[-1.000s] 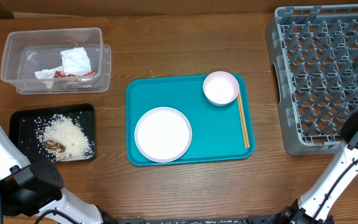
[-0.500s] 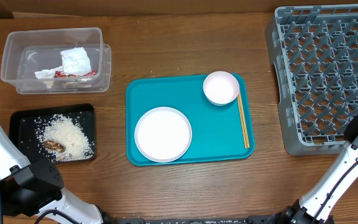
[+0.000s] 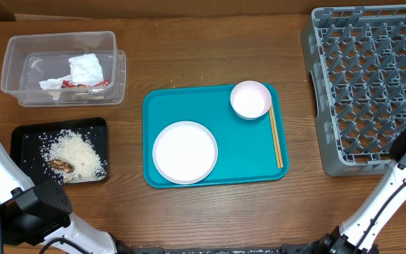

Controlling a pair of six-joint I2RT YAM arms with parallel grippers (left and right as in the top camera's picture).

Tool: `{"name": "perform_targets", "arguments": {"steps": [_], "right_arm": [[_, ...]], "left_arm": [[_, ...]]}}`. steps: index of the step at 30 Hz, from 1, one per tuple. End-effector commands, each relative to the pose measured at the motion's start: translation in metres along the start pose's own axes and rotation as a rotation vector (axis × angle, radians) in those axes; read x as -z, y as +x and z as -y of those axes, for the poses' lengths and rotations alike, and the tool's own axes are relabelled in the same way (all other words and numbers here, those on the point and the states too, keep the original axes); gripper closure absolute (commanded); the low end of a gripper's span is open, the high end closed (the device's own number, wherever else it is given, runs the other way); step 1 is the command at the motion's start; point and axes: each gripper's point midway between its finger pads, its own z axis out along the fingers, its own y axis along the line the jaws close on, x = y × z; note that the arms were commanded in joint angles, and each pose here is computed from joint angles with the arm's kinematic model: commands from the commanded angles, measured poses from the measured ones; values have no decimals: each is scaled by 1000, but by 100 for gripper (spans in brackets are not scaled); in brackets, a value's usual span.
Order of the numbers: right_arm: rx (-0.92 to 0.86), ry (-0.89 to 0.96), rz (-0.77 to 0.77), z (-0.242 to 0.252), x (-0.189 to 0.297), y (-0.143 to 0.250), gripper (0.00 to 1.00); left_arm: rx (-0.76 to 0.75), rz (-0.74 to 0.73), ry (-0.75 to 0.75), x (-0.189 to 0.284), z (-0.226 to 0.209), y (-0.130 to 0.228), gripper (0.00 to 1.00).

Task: Sort waste into correct bins and load items into the dishwasher
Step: 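Return the right gripper to the pink bowl on the teal tray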

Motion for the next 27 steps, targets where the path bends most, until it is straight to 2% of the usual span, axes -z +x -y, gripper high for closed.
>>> {"name": "perform_targets", "arguments": {"steps": [1,7,9,13,15,16,17,18,20,22,25,27], "right_arm": [[-63,118,63,24,12,-14,96],[-129,30,91,20,53,-35,96],[-141,-71,80,8,75,-42,96],[-139,-424,5,-36,139,-48,95],[-113,-654,-67,-64,181,-42,86],[-77,-788,-111,-79,206,-35,58],[-44,-884,-145,-90,223,-29,42],[13,-1013,-194,-103,248,-17,32],[111,-1195,-288,-121,284,9,27],[197,-1278,-393,-133,308,44,26],[383,-1200,-482,-143,316,105,27],[510,-1058,-519,-145,312,145,26]], "left_arm": [[8,14,-15,-3,-2,-2,0],[8,14,-14,-3,-2,-2,0],[8,14,-14,-3,-2,-2,0],[8,14,-14,-3,-2,-2,0],[8,14,-14,-3,-2,-2,0],[8,14,-14,-3,-2,-2,0],[8,14,-14,-3,-2,-2,0],[8,14,-15,-3,-2,-2,0],[8,14,-14,-3,-2,-2,0],[8,14,-14,-2,-2,-2,0],[8,14,-14,-3,-2,-2,0],[8,14,-14,-3,-2,-2,0]]}}
